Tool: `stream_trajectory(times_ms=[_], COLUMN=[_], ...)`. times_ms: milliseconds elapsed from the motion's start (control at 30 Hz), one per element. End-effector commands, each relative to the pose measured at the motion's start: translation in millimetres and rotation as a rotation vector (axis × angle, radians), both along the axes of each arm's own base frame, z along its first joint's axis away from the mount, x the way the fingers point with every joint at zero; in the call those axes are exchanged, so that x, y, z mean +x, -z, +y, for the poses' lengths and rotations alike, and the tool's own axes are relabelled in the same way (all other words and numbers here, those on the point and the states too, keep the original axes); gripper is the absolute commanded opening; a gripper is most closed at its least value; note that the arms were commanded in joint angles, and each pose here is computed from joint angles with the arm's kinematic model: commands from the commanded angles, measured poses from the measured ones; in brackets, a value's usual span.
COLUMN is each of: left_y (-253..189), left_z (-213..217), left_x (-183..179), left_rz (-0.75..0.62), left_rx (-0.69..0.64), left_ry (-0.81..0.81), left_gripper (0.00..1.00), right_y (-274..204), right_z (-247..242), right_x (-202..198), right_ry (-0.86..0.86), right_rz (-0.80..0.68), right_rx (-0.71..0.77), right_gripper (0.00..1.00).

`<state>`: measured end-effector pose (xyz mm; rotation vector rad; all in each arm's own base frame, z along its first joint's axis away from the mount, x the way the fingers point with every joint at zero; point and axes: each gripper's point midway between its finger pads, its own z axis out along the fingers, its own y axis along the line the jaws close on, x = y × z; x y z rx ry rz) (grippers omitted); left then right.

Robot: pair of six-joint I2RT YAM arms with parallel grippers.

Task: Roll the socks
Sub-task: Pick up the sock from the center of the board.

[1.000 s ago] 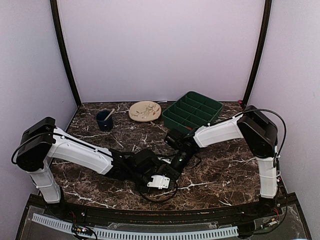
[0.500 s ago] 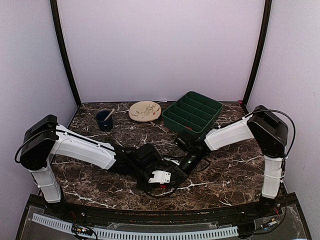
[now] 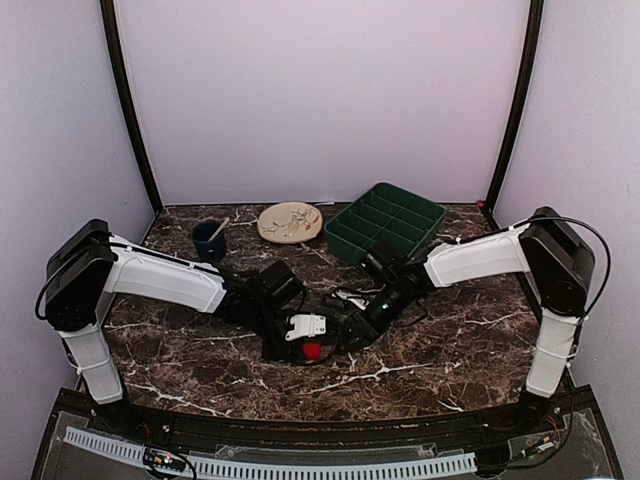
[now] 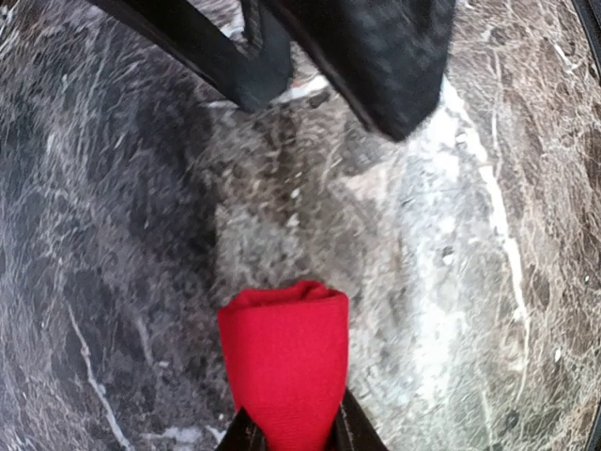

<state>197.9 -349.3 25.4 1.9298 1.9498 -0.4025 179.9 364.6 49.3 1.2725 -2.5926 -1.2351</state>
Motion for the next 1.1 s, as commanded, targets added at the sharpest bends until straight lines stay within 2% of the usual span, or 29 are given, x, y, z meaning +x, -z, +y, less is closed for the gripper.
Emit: stream_trajectory(times_ms=[0,133,267,500,767,1067], left_y=[-22,-27,-34,-49,-58,-64], left_z=[3,6,10,12,14,15], left_x=[2,11,26,49,63,75], left_rz=[0.041,0.023,-0.003,-0.052,-0.080,-0.090], left_rx=[-0.030,-0.037,-0.058,-0.086,-0.101,-0.108], left_ry=[-0.030,-0.047,-0.078,-0.114,-0.131,-0.142], left_gripper=[0.21,0.20,0.21,0.21,0.21,0.21], right_y=[-32,-43,-58,-73,-64,-67], right_z=[0,-12,-26,-36,-55,-68], right_x=[39,73,123,192,229,246], right_ry=[0.081,0.159,0.278,0.372,0.410,0.427], right_rz=[-0.123,-0.216,-0.362,-0.578,-0.682,-0.770], right_rx=[0.002,-0.043,-0.106,-0.220,-0.372,-0.431], right_gripper=[0.43,0.43,0.42,0.40,0.39,0.39])
